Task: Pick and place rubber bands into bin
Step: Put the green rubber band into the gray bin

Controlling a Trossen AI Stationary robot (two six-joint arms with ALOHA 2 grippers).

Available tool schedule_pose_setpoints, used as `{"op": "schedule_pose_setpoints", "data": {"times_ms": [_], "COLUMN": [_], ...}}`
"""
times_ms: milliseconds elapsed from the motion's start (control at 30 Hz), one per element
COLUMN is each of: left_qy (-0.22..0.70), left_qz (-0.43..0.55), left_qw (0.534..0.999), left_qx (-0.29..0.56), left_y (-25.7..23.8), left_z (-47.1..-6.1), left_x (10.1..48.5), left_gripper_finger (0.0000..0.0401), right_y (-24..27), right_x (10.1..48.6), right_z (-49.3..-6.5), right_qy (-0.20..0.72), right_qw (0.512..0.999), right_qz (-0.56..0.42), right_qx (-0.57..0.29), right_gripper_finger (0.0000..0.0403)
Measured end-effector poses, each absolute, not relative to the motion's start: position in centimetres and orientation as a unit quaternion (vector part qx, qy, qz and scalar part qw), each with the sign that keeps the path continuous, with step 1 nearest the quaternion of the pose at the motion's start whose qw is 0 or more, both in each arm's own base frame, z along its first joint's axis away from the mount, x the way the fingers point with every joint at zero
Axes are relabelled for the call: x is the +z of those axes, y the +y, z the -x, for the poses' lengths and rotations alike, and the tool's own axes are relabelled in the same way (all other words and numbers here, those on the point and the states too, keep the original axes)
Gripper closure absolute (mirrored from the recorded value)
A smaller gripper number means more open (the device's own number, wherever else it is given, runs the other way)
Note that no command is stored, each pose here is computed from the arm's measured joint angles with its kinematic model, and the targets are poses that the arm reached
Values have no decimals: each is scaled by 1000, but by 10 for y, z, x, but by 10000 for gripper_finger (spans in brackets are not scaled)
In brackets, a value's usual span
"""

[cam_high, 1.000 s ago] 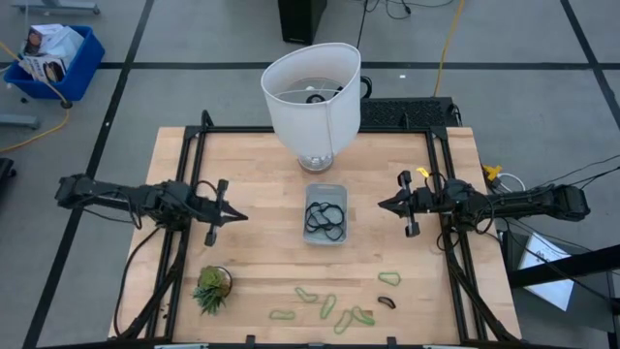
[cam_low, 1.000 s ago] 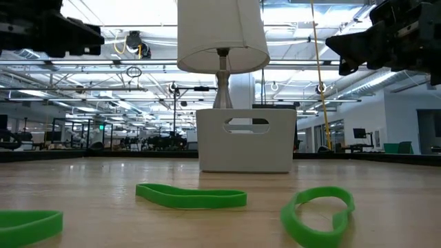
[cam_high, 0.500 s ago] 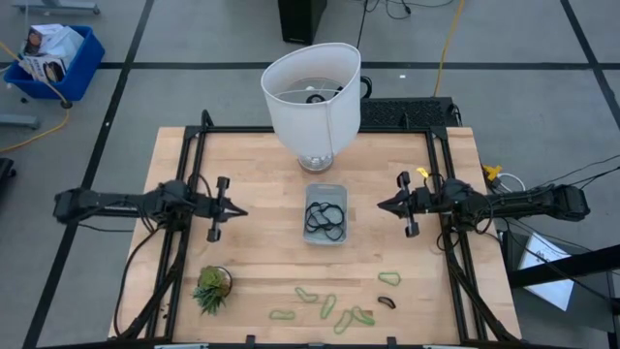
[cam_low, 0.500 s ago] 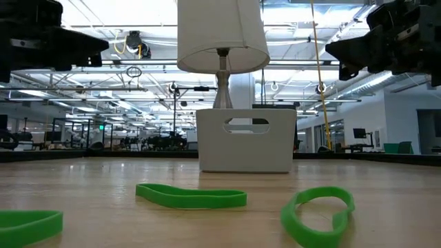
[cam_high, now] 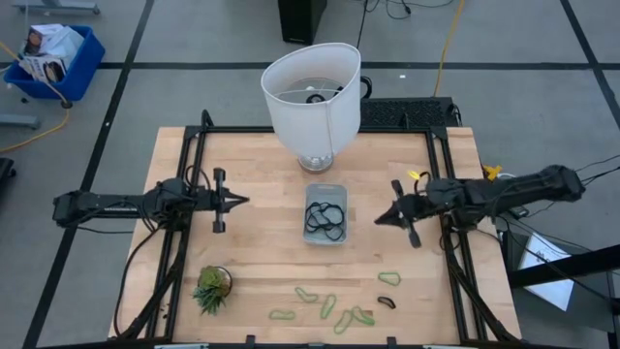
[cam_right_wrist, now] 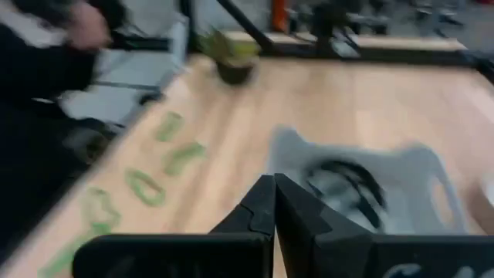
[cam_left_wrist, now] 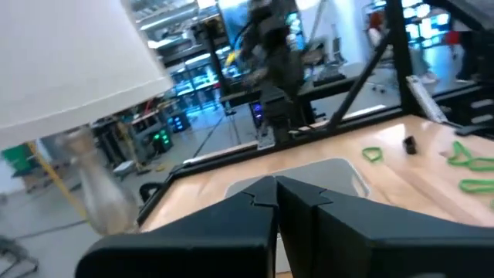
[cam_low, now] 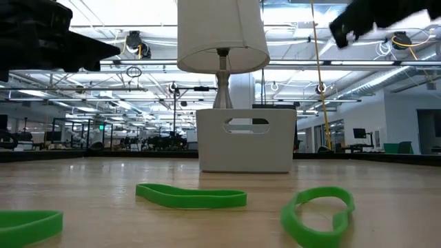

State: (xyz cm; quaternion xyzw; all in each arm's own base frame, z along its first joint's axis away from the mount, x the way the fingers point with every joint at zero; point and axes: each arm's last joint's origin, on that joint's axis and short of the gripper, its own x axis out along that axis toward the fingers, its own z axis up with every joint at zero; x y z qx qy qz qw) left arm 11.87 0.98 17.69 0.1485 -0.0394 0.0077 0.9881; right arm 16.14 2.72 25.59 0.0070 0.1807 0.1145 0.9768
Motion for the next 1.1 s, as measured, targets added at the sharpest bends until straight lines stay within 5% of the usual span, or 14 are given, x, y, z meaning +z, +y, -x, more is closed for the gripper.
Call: {"op": "schedule_pose_setpoints", "data": {"times_ms": [267,667,1100], "left_qy": [-43,-29,-22], "left_qz": [-135,-88,-78], "left_qw": [989,995,996], "left_qx": [39,35,35], "left_y": [12,12,12], "left_z": [-118,-119,-119], "left_x": [178,175,174], "left_gripper_finger": [369,353,352], "right_y": [77,126,143], "right_x": [252,205,177], "right_z": [-168,-176,-178], "right_qy": [276,397,492], "right_qw": [947,900,835], "right_qz": [-53,-172,-246], "right_qx": [156,52,31], "right_gripper_finger": [403,396,296]}}
